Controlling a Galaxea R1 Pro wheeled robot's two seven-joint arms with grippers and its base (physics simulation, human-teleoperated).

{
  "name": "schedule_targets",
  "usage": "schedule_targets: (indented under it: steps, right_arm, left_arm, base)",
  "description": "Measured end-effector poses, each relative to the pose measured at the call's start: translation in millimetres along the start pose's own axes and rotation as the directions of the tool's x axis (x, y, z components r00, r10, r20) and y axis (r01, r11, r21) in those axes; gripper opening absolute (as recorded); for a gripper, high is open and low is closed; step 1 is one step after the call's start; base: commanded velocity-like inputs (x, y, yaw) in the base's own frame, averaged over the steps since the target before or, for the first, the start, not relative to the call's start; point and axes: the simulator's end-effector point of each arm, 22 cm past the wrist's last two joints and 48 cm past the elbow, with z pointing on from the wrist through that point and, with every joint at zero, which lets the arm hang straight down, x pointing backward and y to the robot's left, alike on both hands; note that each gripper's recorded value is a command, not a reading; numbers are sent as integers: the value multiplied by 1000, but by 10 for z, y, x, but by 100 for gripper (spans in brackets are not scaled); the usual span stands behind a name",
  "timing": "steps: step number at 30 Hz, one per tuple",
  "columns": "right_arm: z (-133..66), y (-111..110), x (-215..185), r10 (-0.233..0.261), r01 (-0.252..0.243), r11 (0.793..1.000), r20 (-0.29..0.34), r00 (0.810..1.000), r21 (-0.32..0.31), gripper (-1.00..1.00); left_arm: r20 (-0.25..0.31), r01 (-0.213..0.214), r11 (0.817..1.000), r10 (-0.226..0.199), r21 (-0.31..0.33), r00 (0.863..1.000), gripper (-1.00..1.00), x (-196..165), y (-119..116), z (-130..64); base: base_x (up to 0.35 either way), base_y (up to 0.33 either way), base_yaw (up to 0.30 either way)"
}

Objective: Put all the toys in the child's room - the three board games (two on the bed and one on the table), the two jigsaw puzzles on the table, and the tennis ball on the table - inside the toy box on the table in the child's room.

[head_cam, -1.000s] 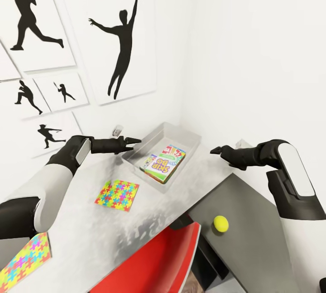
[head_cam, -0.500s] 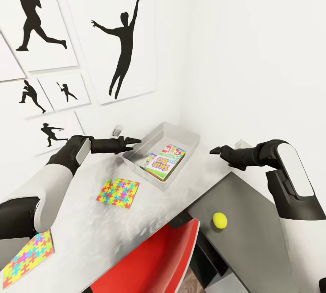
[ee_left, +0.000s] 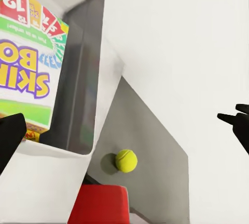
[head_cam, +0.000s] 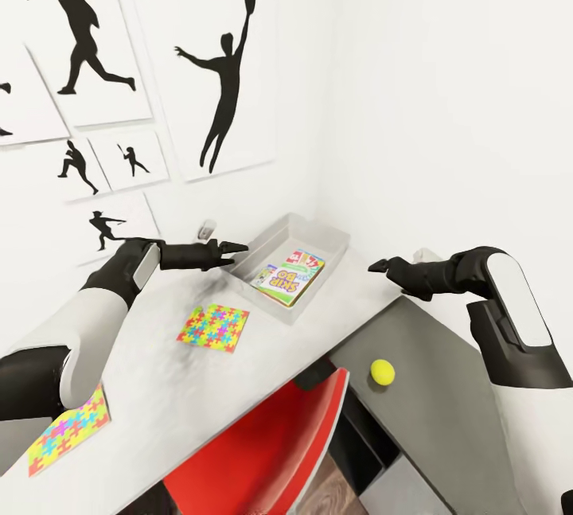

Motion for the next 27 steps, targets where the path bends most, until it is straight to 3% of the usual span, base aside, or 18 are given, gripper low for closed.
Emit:
schedule_targets:
  steps: [20, 27]
  right_arm:
    - [-175, 95, -67, -8, 9, 1000, 29, 1000, -15, 100]
    - [-235, 121, -82, -11, 11, 1000, 38, 999, -19, 100]
  left_arm:
    - [17, -28, 1000, 28, 2, 999, 100, -93, -178, -111]
    - [35, -36, 999, 37, -21, 999, 100, -173, -132, -281]
  base:
    - [-7, 1, 0]
    - [0, 0, 0]
